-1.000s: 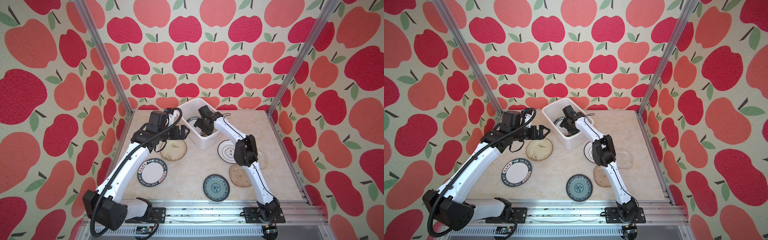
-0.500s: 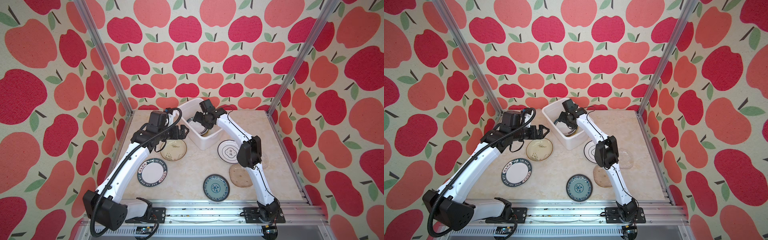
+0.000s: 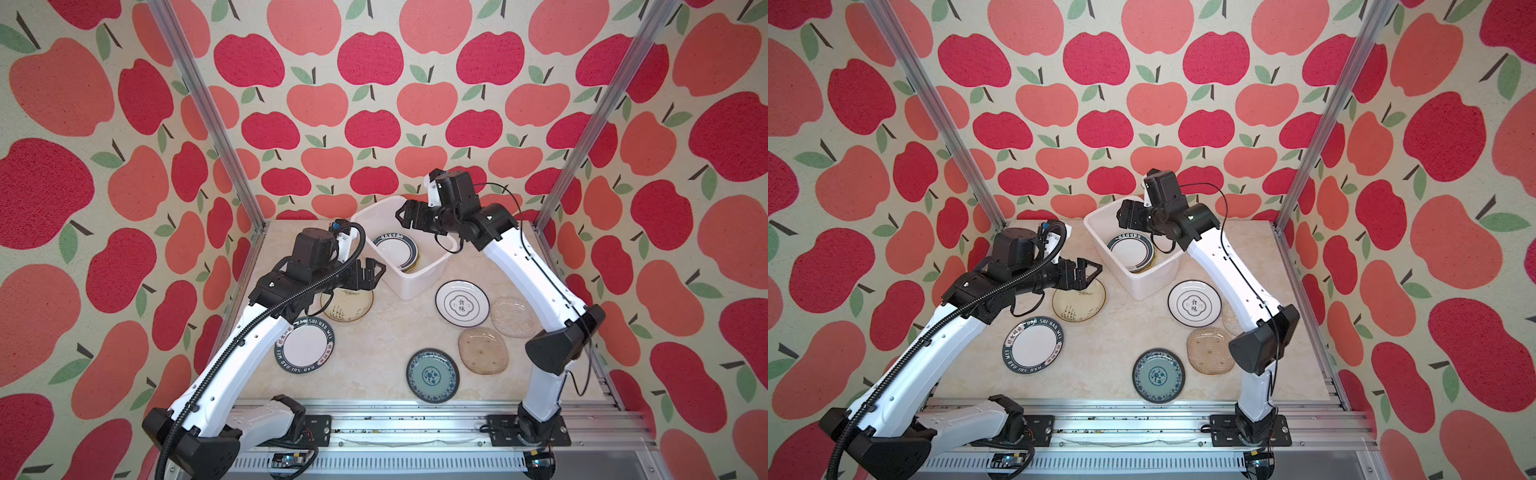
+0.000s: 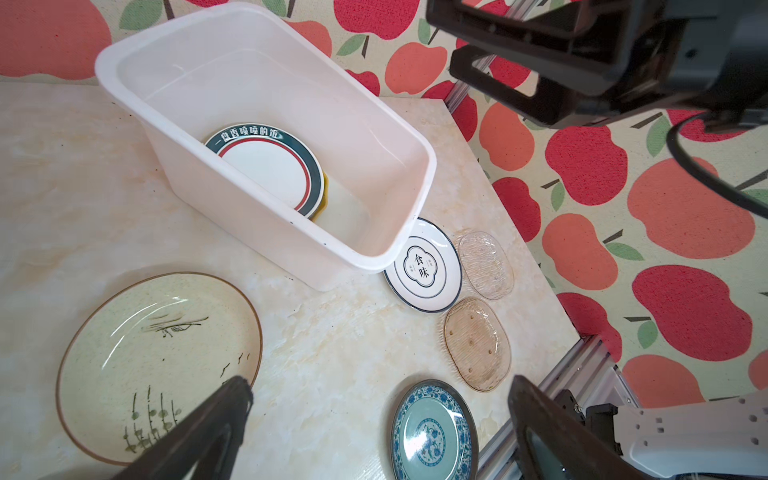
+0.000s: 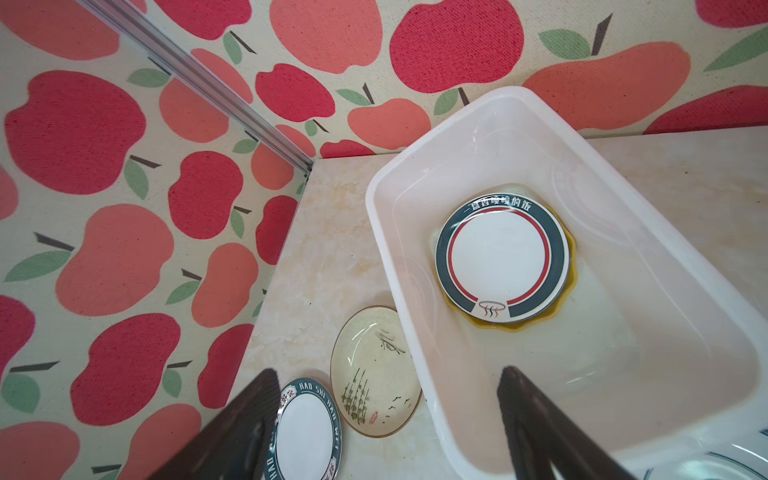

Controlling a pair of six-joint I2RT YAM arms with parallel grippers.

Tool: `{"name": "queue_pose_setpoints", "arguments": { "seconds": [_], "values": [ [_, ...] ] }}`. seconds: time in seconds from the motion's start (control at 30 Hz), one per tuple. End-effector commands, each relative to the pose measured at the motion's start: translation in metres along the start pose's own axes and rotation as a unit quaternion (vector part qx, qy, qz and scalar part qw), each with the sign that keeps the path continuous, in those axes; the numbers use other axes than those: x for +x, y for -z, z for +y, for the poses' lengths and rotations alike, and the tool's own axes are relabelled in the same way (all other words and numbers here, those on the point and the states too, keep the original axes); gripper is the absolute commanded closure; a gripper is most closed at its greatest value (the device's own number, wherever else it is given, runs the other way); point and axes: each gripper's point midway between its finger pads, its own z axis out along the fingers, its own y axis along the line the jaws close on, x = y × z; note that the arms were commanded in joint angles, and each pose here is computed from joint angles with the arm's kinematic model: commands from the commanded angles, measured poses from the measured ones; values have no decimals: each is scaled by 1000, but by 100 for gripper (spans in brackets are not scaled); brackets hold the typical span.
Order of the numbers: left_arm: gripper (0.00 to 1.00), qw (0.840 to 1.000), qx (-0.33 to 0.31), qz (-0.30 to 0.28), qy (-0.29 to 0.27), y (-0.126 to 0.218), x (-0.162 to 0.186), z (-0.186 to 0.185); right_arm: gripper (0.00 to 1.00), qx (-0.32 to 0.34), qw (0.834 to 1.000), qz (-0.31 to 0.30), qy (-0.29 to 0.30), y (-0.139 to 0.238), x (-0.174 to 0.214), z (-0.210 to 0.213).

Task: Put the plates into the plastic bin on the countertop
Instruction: 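Open the right gripper and raise it out of the bin, then move the right gripper to the HAO SHI HAO WEI plate while the left lowers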

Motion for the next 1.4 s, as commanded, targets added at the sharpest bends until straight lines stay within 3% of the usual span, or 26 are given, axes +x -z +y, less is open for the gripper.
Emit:
{"name": "queue_pose_setpoints", "arguments": {
  "seconds": [0.0,0.2,0.33,0.4,0.5,0.67,0.73,0.93,1.0,1.1,1.17,1.37],
  "values": [
    [1,1000,-21,18,5,14,12,-1,17,-35,999,26,23,21,25,4],
    [1,989,-109,67,72,32,49,28,20,-121,991,55,-5,47,75,25],
    [1,968,-189,93,134,53,74,60,21,-143,986,78,-25,42,113,41],
    [1,948,-225,112,194,61,91,83,21,-161,982,88,-52,31,133,55],
    [1,927,-230,122,270,62,110,108,21,-185,973,103,-86,9,161,75],
    [1,893,-251,93,361,69,129,153,23,-186,958,124,-180,-36,207,82],
    [1,872,-271,83,399,77,138,173,23,-183,954,146,-188,-51,226,89],
    [1,828,-339,85,439,93,169,222,23,-170,933,231,-216,-92,281,106],
    [1,803,-358,94,466,97,188,235,23,-152,928,253,-227,-103,297,102],
    [1,778,-378,103,492,100,208,248,23,-129,927,270,-228,-114,311,96],
    [1,769,-389,105,496,101,215,253,23,-126,923,283,-230,-119,319,97],
    [1,724,-425,150,522,100,241,269,24,-130,898,326,-266,-138,345,100]
  ]
}}
